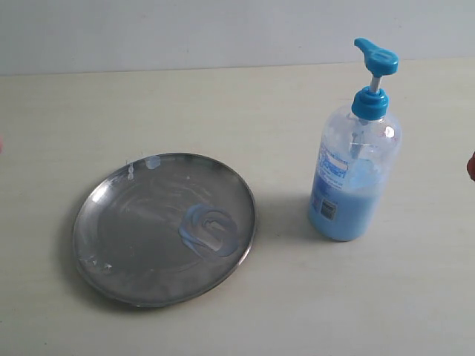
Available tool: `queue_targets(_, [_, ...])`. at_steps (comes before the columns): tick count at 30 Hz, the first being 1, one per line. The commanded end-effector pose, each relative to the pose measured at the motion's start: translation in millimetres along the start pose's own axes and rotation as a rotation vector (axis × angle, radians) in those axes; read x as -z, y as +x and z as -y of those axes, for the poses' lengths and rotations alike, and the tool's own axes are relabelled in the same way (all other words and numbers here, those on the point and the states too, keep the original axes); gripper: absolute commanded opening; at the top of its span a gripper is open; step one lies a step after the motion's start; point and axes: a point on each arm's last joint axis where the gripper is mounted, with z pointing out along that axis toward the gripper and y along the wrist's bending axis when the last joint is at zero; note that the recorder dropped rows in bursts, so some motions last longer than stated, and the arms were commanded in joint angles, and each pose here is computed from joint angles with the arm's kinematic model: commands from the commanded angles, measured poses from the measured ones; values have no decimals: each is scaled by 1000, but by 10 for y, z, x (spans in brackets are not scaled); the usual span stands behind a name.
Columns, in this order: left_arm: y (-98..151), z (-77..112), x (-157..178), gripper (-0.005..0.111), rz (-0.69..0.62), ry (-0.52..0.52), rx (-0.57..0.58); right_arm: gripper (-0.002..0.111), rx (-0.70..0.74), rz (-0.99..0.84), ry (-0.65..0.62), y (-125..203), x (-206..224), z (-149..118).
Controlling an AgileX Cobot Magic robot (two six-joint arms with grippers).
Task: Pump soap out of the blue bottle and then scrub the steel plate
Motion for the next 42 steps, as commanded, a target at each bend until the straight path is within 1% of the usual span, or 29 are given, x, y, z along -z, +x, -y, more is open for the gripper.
queue_targets(1, [0,0,41,0,20,-3,-6,0,7,7,3,-2,-9,1])
queue_targets(3, [-2,5,79,0,33,-2,-10,0,7,7,3,-2,-9,1])
queue_targets(6, [-10,-4,152,0,65,-21,-60,0,7,7,3,-2,-9,1])
queue_targets(10, [-33,-12,251,0,123,-43,-94,0,7,7,3,-2,-9,1])
queue_targets(14, [-42,-51,338,0,167,-105,-91,0,7,7,3,-2,-9,1])
queue_targets(15, [-37,-80,383,0,191,-152,-82,0,7,7,3,-2,-9,1])
queue_targets(16, [-30,-93,400,0,202,-174,-77,0,7,7,3,-2,-9,1])
queue_targets(17, [20,-133,426,0,237,-232,-65,0,7,7,3,-2,-9,1])
queue_targets(18, [56,-150,435,0,259,-257,-63,0,7,7,3,-2,-9,1])
queue_targets(19, [151,-191,445,0,308,-313,-37,0,7,7,3,-2,-9,1])
queue_targets(20, [193,-210,450,0,327,-339,-24,0,7,7,3,-2,-9,1])
queue_targets(22, [403,-261,459,0,389,-417,15,0,7,7,3,-2,-9,1])
queue_targets(26, [663,-317,435,0,404,-500,73,0,7,7,3,-2,-9,1])
queue_targets(30, [902,-392,365,0,385,-574,96,0,7,7,3,-2,-9,1])
queue_targets(32, [997,-423,341,0,393,-597,123,0,7,7,3,-2,-9,1])
queue_targets(35, [1138,-461,278,0,364,-606,141,0,7,7,3,-2,-9,1])
queue_targets(38, [1159,-466,269,0,359,-606,145,0,7,7,3,-2,-9,1])
queue_targets(42, [1198,-468,258,0,312,-609,147,0,7,7,3,-2,-9,1])
